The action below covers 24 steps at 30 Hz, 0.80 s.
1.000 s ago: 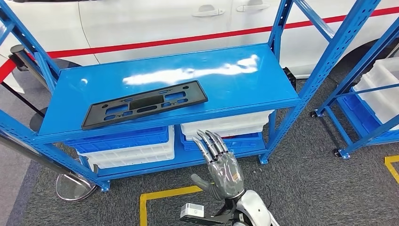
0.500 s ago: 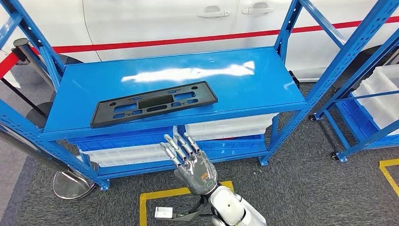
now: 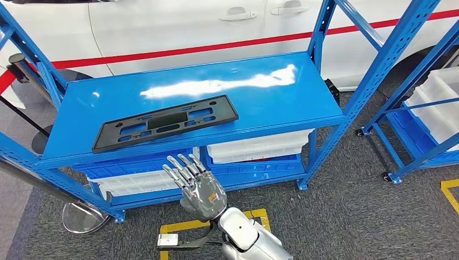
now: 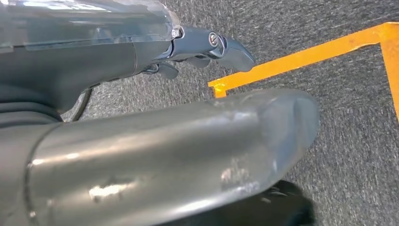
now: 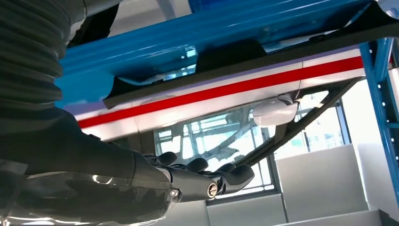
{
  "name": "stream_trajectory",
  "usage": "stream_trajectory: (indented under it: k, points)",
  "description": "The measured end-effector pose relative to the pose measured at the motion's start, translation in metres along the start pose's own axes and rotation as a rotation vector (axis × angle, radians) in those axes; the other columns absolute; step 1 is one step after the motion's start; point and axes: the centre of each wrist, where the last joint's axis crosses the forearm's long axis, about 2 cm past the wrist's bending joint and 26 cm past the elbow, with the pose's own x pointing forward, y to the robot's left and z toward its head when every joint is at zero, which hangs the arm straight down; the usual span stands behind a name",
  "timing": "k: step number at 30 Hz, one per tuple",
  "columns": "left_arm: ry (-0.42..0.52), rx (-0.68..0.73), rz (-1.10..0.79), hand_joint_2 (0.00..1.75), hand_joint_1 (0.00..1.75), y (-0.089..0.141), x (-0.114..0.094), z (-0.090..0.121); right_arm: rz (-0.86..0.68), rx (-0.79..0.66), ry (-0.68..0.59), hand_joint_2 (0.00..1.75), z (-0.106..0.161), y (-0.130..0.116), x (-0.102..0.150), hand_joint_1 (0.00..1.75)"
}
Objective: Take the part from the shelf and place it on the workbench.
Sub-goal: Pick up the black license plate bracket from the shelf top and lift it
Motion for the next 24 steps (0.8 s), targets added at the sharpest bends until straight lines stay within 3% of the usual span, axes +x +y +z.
stream_trajectory:
  k: [9, 24]
  points:
    - [0.003, 0.006, 0.009, 0.0, 0.0, 0.009, -0.001, -0.001, -0.016, -0.021, 0.002, 1.75, -0.019, -0.006, 0.005, 0.0]
    - [0.005, 0.005, 0.019, 0.0, 0.0, 0.007, -0.001, -0.001, -0.013, -0.019, 0.009, 1.75, -0.022, -0.006, 0.003, 0.0]
